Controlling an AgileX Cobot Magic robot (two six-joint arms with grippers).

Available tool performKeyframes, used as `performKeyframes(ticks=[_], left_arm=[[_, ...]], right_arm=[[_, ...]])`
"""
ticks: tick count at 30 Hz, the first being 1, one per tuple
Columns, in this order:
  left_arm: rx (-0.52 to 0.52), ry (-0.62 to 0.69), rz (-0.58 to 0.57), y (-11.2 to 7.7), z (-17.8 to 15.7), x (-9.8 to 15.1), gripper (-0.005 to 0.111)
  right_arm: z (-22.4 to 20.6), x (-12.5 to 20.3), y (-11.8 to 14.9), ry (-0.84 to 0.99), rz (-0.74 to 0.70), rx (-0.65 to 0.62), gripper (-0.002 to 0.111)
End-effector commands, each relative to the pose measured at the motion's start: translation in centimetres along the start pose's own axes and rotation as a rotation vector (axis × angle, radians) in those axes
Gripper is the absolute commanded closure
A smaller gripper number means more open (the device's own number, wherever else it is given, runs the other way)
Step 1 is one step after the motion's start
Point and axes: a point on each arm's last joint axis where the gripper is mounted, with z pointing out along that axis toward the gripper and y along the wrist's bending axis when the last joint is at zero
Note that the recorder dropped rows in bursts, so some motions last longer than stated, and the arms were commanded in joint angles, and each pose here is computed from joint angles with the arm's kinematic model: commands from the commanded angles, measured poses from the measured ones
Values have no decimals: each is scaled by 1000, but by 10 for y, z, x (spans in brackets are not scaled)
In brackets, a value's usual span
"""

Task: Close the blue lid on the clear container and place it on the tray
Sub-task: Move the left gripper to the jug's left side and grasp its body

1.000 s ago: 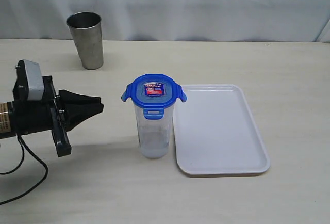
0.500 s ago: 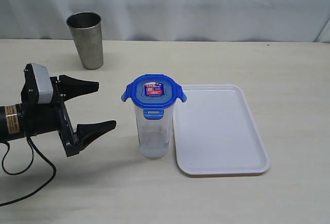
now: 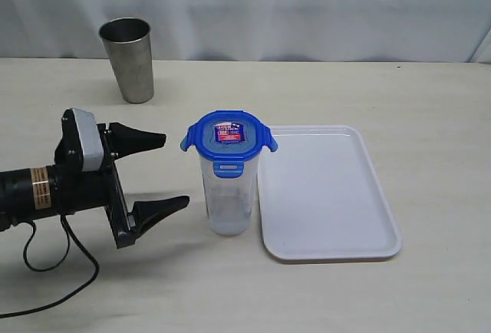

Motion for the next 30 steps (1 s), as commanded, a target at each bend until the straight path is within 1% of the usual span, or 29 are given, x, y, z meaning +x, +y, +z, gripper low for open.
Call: performKeyframes(ticks=[1,3,6,14,30], left_arm=[[-10,20,-22,-3,6,16,14],[2,25,-24,-3,8,21,14],[64,13,1,-4,19,22,14],[138,-8,19,-6,51,28,14],[198,-73,86,-9,81,8,14]], right_arm=[[0,1,0,-5,5,8,104],[0,1,0,-5,5,8,104],[0,1,0,-5,5,8,104],[0,1,0,-5,5,8,104],[0,1,0,-5,5,8,104]])
